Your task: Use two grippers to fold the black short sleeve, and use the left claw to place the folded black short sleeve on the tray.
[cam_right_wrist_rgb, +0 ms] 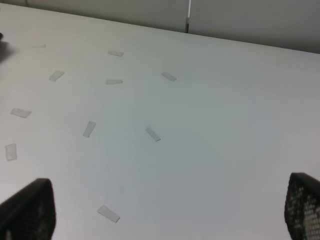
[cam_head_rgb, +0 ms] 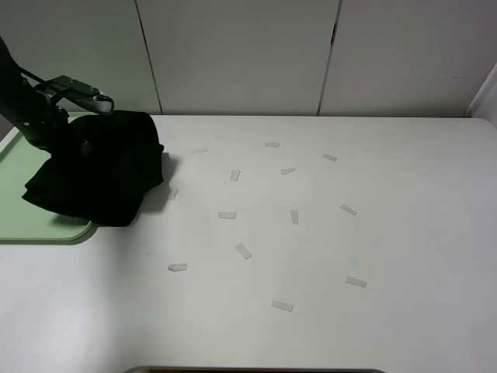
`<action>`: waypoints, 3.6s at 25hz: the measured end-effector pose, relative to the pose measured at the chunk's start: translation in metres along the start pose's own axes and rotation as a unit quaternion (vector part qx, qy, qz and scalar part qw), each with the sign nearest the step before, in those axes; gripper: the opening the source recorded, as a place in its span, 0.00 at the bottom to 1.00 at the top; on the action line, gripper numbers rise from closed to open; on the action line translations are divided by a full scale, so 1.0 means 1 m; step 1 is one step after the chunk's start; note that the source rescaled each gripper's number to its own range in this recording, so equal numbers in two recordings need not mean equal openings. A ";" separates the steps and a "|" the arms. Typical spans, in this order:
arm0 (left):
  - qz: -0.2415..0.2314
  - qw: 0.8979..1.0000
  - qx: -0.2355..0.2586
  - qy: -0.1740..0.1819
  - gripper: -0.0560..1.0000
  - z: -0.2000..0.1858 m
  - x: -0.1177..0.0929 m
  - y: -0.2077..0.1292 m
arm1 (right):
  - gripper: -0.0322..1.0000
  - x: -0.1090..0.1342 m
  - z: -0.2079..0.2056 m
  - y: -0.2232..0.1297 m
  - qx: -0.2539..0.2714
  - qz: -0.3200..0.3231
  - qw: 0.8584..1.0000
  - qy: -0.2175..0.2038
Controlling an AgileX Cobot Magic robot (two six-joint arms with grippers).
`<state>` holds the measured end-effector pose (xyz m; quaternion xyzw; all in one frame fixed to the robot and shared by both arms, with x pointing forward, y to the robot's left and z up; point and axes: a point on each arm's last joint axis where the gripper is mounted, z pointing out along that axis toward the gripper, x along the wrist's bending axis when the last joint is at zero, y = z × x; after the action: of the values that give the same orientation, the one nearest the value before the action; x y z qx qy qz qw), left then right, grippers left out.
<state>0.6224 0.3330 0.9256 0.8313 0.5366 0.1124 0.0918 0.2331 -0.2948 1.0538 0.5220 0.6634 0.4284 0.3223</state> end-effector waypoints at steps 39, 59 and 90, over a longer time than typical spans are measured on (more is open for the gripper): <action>-0.099 0.985 -0.068 0.120 1.00 -0.050 0.048 -0.019 | 1.00 0.000 0.000 0.000 0.000 0.001 1.000 0.001; -0.046 0.938 -0.326 0.105 1.00 -0.201 -0.092 -0.075 | 1.00 0.000 0.000 0.000 0.000 0.001 1.000 0.001; -0.143 0.927 -0.339 0.068 1.00 -0.241 -0.179 -0.305 | 1.00 0.000 0.000 0.000 0.000 0.001 1.000 0.001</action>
<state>0.2159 0.3015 1.0576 0.6551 0.5848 0.3294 0.3470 0.2331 -0.2946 1.0538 0.5222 0.6632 0.4293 0.3212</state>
